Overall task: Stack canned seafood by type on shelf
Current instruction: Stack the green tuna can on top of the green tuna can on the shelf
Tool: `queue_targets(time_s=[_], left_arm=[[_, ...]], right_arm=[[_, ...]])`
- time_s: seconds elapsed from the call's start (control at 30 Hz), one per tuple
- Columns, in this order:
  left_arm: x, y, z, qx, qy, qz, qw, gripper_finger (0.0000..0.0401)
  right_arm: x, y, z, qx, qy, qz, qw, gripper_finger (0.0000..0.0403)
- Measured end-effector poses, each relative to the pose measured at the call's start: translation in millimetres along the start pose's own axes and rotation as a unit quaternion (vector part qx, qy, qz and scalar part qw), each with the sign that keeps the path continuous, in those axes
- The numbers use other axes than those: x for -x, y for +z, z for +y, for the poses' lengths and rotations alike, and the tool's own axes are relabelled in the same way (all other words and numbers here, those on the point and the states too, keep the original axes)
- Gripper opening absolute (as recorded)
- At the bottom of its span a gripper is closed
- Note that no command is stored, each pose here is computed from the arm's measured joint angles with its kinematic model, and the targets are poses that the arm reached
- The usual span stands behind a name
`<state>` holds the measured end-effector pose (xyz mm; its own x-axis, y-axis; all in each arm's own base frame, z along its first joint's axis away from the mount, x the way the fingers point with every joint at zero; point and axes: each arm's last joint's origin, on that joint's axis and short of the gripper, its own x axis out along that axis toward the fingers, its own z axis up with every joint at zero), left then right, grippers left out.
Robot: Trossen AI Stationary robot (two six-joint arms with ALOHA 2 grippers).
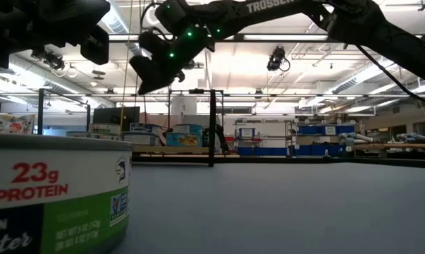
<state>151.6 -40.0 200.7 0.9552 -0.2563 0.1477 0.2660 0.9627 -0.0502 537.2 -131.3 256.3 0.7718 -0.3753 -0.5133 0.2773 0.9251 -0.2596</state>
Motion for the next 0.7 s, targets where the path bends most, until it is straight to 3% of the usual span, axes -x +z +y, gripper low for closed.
queue_targets(time_s=[0.23,0.7], left_arm=[[0.0,1.3,-0.1,-0.011,0.0,-0.007,1.0,0.0011],[0.0,3.3,-0.9,-0.014,-0.014,-0.016,1.0,0.0011]], right_arm=[[1.7,12.1,4.6,-0.012,0.015,-0.061,0.998,0.0002],[7.4,24.8,22.2,-0.027,0.029,-0.113,0.993,0.0]])
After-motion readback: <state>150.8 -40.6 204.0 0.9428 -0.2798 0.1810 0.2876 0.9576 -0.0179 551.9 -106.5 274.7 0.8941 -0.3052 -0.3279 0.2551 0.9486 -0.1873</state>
